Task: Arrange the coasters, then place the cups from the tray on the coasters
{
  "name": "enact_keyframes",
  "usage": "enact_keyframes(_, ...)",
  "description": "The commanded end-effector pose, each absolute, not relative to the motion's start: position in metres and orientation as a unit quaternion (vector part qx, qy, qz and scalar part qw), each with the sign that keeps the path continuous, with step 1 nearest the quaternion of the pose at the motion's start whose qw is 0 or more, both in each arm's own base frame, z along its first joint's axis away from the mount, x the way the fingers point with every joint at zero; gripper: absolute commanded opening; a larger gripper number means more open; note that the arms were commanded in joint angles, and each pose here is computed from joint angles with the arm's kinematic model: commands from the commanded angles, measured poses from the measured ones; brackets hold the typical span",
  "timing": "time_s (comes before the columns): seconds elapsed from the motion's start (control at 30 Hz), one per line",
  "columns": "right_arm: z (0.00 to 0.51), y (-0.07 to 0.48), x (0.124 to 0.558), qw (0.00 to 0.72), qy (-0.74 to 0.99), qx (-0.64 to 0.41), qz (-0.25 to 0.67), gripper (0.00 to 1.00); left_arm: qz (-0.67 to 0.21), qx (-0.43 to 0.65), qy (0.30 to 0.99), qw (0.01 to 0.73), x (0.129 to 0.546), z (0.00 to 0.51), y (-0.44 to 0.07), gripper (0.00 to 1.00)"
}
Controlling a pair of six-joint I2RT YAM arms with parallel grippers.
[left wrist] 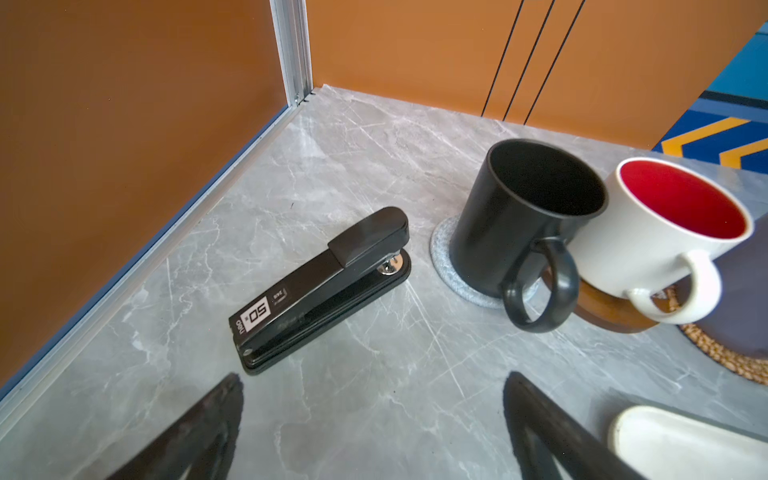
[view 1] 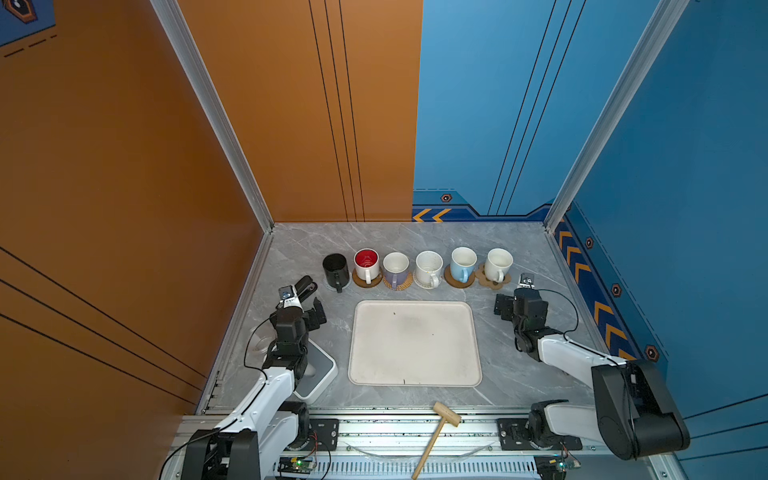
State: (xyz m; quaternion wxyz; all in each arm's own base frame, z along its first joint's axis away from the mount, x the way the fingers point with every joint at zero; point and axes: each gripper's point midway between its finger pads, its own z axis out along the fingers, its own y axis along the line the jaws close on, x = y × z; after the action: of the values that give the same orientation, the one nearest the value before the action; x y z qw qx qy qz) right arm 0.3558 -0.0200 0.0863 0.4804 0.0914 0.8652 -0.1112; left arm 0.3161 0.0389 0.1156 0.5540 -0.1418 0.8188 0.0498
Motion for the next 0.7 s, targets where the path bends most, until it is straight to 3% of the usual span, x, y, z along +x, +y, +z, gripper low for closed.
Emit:
enact_keyframes(0.0,0.107,-0.023,0.378,0.518,0.842,0.092,-0.118,1.0,0.066,-0.135,0.797,0.584,0.322,0.124,0.044,0.98)
enact_keyframes(0.67,0.108,-0.025,0.389,0.578,0.803,0.087,-0.114,1.0,0.086,-0.129,0.776,0.611,0.356,0.124,0.05,0.98)
